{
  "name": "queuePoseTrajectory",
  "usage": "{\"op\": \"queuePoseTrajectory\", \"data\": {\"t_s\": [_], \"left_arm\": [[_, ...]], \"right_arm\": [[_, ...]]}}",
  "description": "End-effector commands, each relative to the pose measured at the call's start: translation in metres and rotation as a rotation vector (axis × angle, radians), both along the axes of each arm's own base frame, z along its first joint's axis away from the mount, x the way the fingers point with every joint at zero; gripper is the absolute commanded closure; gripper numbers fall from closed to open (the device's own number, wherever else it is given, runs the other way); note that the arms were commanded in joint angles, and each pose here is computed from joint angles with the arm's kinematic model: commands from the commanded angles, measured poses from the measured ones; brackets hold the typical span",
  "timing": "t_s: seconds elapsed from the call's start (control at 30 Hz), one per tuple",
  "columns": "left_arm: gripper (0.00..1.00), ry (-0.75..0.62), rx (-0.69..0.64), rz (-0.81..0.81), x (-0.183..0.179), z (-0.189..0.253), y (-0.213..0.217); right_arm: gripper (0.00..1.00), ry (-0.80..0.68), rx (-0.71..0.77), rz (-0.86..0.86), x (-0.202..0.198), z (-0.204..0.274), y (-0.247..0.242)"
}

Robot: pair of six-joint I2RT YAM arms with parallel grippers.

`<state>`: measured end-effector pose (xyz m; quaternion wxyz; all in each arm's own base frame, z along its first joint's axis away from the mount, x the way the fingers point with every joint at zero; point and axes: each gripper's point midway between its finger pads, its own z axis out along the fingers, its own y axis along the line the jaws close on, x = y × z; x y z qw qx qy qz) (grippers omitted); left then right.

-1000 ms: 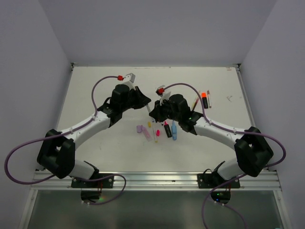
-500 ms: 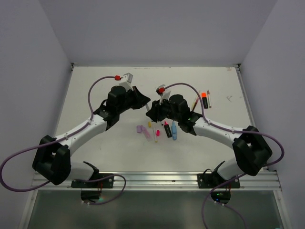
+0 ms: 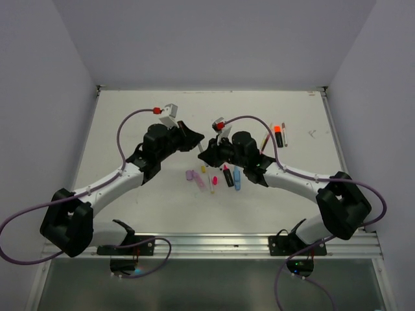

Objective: Open the pen caps

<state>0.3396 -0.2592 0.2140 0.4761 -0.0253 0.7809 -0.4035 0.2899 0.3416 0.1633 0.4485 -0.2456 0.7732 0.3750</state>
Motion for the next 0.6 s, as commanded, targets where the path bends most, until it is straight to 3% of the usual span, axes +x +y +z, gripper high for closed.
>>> {"op": "queuePoseTrajectory", "data": {"t_s": [0.0, 0.1, 0.57], "left_arm": [[1.00, -0.246, -0.140, 0.235, 0.032, 0.087, 0.034], [1.00, -0.282, -0.174, 0.336, 0.040, 0.105, 0.049], [1.00, -0.504, -0.379, 0.504, 0.050, 0.198, 0.105]], "right_arm": [[1.00, 0.043, -0.075, 0.014, -0.017, -0.026, -0.016], [1.00, 0.052, -0.104, 0.009, -0.022, -0.034, -0.023], [1.00, 0.097, -0.147, 0.075, -0.046, -0.066, -0.033]]}}
